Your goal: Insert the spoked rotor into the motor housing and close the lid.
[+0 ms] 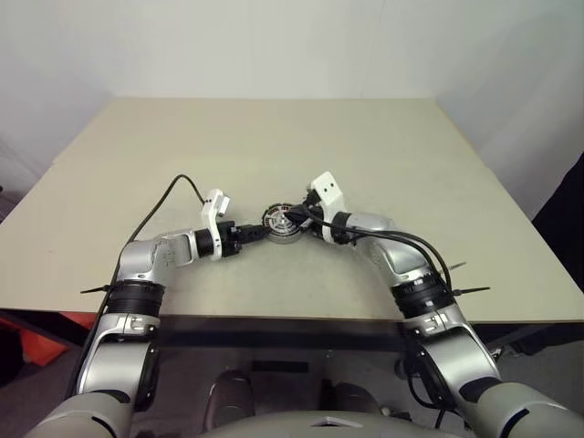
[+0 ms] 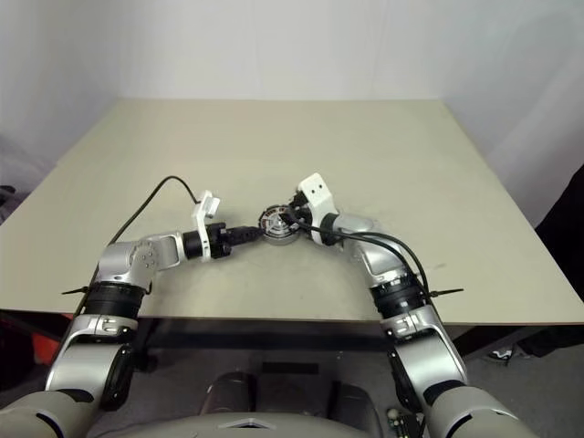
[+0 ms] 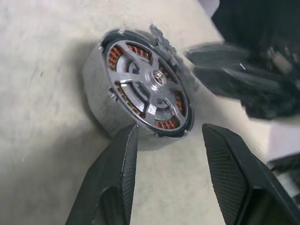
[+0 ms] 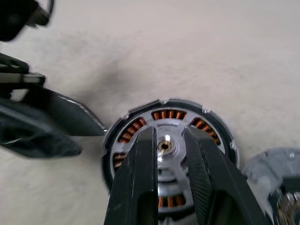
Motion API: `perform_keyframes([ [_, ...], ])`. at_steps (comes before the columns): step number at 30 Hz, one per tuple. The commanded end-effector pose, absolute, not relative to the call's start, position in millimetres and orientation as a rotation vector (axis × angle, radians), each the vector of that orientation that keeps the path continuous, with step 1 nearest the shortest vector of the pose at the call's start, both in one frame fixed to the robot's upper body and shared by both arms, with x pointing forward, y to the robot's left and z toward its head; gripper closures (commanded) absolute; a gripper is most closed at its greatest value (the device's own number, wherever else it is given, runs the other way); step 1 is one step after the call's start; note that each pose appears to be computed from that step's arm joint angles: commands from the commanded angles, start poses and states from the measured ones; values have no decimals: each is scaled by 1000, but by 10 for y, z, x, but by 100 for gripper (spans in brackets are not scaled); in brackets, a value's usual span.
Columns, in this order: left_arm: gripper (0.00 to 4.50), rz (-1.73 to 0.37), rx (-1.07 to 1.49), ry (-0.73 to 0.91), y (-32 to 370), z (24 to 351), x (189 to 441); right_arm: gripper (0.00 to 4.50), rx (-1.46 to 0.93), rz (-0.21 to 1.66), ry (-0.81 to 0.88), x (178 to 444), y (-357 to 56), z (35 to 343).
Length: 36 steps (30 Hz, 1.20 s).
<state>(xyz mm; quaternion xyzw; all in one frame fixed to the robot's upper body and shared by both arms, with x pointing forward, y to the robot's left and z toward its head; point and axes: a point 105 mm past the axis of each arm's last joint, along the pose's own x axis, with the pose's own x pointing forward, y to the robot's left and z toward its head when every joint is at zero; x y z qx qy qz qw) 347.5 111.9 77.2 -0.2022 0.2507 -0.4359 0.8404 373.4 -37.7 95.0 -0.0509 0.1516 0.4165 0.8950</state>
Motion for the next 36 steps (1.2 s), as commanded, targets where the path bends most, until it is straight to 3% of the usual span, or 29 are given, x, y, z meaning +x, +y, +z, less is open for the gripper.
perform_keyframes([
  [1,221,-954,-342,461,1112,915,3489,357,-124,907,257,3783,-239,1072],
  [10,221,-918,-338,443,1157,907,3521,357,-154,882,408,3719,-285,450],
  [13,221,-904,-334,439,1169,897,3560,357,-143,901,345,3715,-287,607],
  [17,221,-923,-317,442,1119,854,3541,357,-153,932,165,3734,-317,1105],
  [21,221,-940,-255,435,1076,806,3525,357,-7,865,131,3792,-486,1445],
  [27,221,-961,-151,405,1046,754,3518,357,140,632,279,3839,-982,1114],
  [33,221,-954,-122,395,1103,749,3552,357,151,703,315,3567,-982,1031],
  [36,216,-943,-116,390,1134,758,3586,303,259,678,316,3571,-1026,1104],
])
